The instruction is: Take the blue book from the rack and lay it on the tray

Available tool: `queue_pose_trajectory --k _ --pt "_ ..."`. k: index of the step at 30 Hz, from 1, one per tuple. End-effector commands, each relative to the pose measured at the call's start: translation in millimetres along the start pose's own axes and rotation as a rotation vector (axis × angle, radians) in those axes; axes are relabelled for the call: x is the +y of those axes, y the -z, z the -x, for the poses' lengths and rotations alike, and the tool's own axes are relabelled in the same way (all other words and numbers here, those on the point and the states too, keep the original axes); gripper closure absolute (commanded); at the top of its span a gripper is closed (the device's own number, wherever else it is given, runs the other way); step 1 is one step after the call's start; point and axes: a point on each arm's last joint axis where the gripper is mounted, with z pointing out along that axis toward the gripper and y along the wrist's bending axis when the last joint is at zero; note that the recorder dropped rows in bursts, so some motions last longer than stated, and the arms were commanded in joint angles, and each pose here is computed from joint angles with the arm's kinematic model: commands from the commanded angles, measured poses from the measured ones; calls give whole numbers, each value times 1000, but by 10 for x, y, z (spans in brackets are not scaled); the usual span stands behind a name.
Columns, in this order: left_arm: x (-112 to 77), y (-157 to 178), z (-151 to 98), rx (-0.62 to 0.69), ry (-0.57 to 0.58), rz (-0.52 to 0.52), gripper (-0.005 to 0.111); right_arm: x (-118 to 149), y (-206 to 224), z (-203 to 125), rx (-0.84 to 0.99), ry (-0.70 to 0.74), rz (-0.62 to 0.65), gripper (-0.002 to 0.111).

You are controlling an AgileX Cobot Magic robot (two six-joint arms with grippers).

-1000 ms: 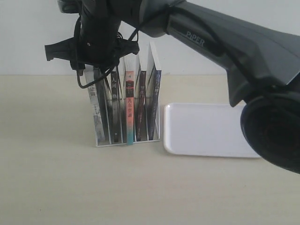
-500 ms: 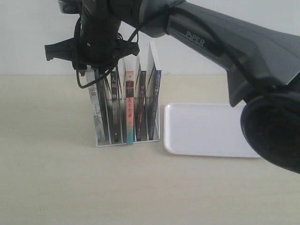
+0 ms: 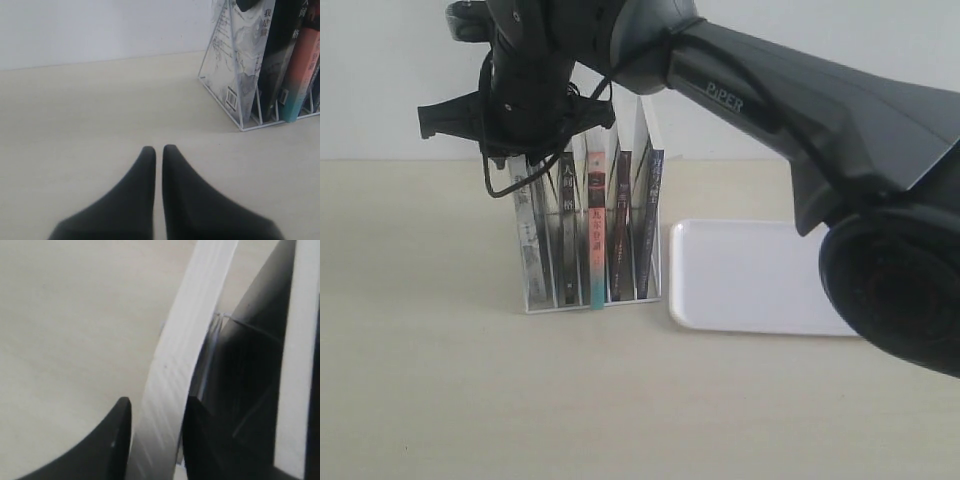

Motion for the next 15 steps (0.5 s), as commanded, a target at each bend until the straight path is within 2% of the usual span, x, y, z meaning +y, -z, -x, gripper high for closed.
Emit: queue_pose_trajectory --k 1,5,15 --pt "2 6 26 -22 5 2 102 -58 -21 7 12 -6 -14 95" --pt "2 6 26 -22 5 2 102 -57 15 25 1 7 -11 108" --pt "2 6 26 -22 5 2 102 -60 397 203 -115 18 2 109"
